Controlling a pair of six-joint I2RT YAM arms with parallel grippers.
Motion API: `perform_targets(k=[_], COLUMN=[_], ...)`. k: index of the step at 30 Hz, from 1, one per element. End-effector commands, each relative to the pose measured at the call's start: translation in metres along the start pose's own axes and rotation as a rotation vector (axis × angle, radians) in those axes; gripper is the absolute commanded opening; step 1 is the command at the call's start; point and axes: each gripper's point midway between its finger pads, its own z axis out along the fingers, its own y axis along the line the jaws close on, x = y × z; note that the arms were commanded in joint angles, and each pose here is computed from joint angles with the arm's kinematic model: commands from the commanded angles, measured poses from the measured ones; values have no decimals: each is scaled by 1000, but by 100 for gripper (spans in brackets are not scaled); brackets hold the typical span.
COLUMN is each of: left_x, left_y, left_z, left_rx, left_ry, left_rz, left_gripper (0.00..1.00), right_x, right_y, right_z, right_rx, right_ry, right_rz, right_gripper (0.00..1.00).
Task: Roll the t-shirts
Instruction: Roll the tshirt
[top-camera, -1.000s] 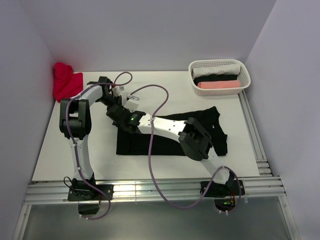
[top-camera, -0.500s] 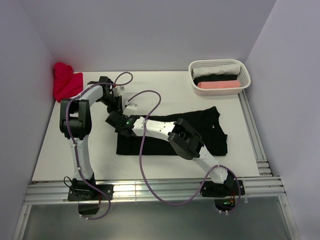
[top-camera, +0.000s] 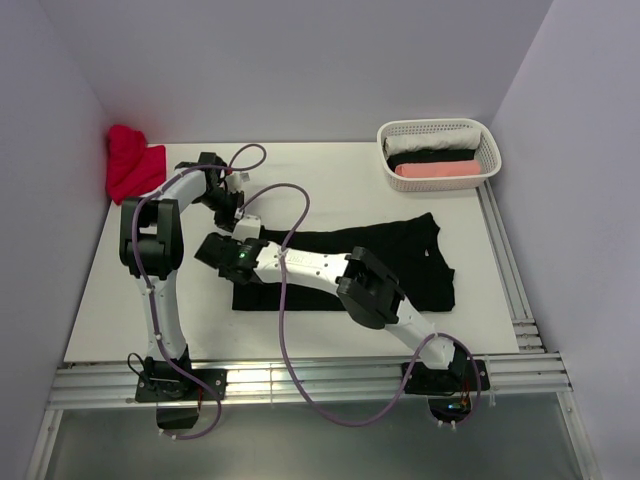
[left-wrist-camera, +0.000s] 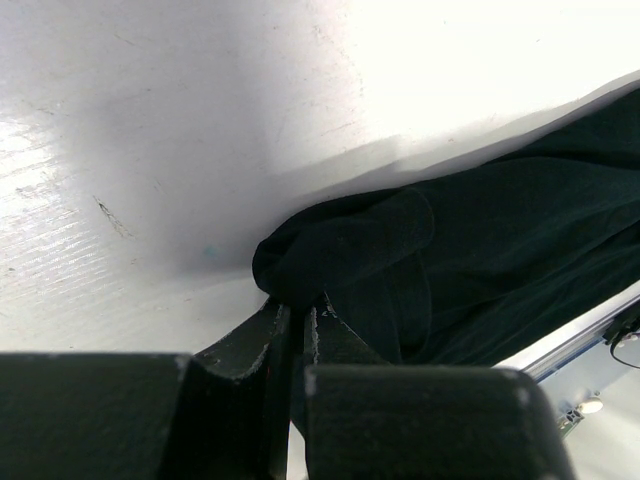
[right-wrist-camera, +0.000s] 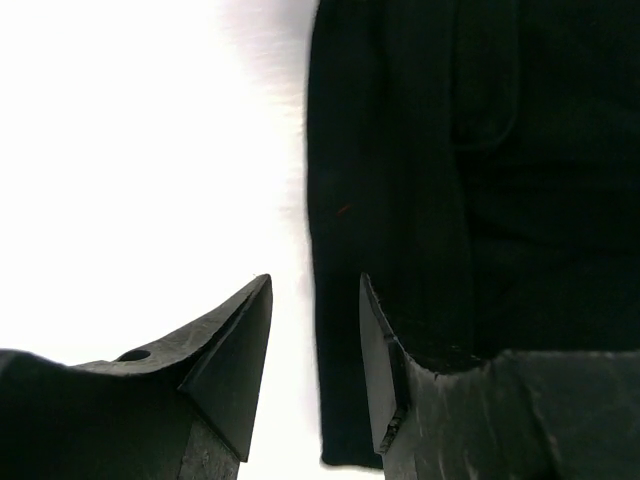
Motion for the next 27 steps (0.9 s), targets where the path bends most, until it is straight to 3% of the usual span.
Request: perform_targets(k=[1, 27], left_x=[-17, -15], left_y=[-17, -16], left_z=[-22, -17], left_rx=[7, -3], left_ry=[-70, -55], left_rz=[40, 48], left_gripper=[5, 5], right_x=[-3, 58], right_y=[-6, -20], right_z=[-10, -7], right_rx=[51, 135], right_ry=[-20, 113], right_rz=[-17, -173], right_gripper=[48, 54])
